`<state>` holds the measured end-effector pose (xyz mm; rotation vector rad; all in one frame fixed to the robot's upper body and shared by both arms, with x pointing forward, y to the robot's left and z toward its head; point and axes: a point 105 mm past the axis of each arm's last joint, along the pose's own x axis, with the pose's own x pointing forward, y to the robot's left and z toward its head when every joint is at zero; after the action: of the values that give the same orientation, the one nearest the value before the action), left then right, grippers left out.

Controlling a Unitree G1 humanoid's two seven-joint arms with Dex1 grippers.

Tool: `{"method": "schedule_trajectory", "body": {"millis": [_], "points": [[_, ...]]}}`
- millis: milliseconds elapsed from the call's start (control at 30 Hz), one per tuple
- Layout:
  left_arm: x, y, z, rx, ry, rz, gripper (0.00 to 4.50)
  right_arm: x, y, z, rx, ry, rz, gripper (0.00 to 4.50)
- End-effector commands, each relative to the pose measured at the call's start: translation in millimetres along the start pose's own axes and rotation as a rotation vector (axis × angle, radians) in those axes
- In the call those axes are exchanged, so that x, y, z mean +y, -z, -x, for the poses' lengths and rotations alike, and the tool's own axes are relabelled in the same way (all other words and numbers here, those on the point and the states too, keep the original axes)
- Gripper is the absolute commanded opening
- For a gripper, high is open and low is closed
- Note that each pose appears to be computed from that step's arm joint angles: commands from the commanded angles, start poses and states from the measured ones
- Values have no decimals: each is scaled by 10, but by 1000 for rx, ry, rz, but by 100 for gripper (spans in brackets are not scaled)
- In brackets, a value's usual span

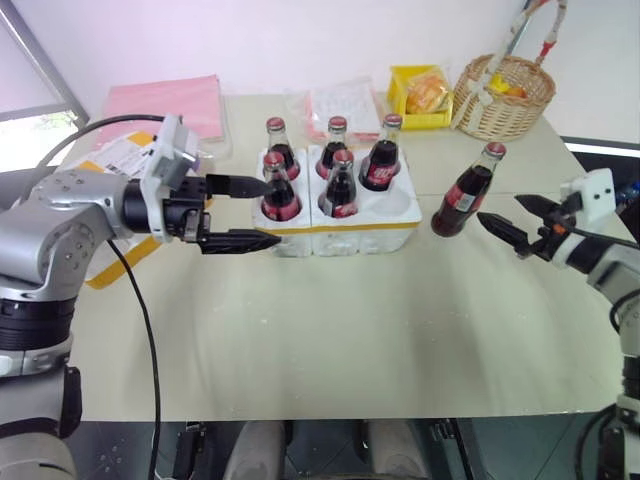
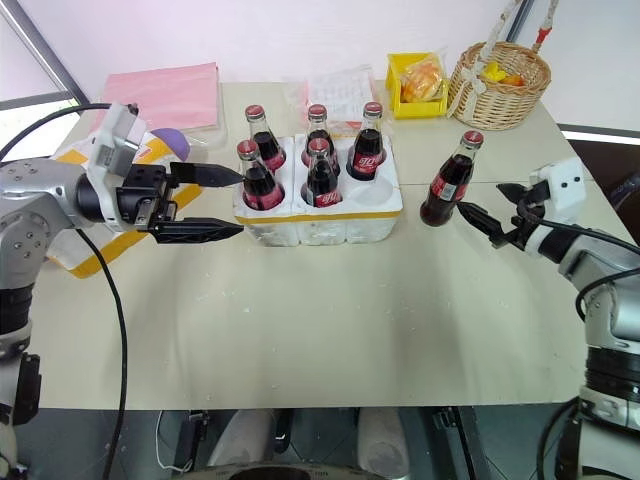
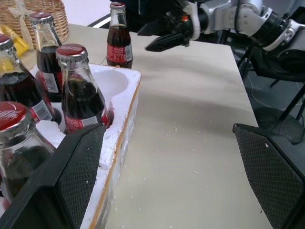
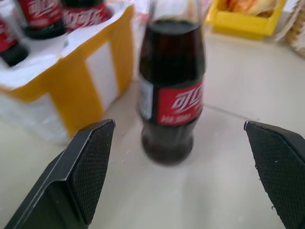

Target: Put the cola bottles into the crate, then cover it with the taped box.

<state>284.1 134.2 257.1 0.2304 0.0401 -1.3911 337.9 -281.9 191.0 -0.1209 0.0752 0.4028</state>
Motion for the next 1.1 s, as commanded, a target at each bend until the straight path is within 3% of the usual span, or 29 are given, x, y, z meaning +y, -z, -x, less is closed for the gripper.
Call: {"method": "schedule_trajectory", "body": {"millis": [33,633,733,800,1100], "points": [[-70,-167,-11,-22,10,-64,450,-12,-121,-121,-65,12,-2,444],[-92,-179,17,-4,-11,-85,450,56,15,-621,-80,-23,-53,444],[-90,-182,21,-4,-14,-86,450,76,-2,-653,-94,-28,-61,360],[-91,-179,27,-2,-16,-86,450,93,-9,-659,-95,-36,-61,272],[-60,-154,45,-1,-29,-81,450,98,-190,-582,-124,-55,-34,276]]}}
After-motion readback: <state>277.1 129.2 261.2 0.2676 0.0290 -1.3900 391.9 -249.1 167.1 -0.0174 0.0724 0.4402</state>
